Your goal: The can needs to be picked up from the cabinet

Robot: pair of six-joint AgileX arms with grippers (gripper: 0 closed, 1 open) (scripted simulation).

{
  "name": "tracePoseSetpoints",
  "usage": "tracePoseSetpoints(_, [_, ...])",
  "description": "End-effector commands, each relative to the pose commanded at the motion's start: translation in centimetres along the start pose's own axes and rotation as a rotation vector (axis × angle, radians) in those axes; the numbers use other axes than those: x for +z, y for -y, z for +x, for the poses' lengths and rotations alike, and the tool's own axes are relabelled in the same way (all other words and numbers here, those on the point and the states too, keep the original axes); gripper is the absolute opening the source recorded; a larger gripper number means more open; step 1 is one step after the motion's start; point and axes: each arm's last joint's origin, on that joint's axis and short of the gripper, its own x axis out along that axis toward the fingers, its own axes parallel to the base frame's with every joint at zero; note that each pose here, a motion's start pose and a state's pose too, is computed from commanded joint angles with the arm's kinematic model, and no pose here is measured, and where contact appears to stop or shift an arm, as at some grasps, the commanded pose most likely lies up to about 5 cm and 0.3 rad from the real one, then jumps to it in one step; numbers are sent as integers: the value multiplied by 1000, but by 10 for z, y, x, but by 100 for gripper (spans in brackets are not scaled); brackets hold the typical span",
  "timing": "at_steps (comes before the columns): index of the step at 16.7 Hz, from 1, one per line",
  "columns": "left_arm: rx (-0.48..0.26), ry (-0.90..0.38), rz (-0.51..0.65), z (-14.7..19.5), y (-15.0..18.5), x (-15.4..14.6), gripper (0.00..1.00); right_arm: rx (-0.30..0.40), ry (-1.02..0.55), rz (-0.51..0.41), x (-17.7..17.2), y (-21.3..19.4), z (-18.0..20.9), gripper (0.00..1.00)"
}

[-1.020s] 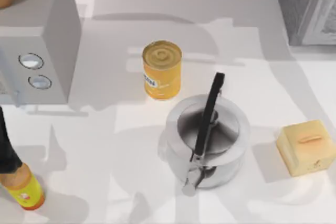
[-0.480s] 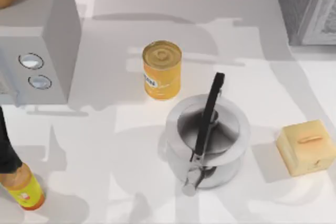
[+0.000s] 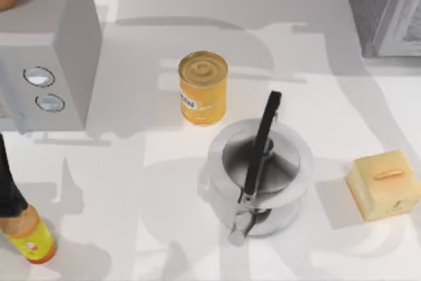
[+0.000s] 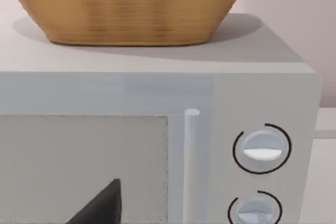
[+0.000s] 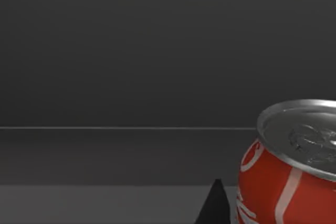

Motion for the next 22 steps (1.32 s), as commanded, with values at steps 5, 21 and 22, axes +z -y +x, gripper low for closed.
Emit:
tracePoseSetpoints(5, [0,0,0,0,0,0,100,0,0,0,0,0,0,0])
tracePoseSetpoints(21, [0,0,0,0,0,0,100,1,1,1,62,-1,-180,0])
tracePoseSetpoints(22, [0,0,0,0,0,0,100,1,1,1,62,-1,-180,0])
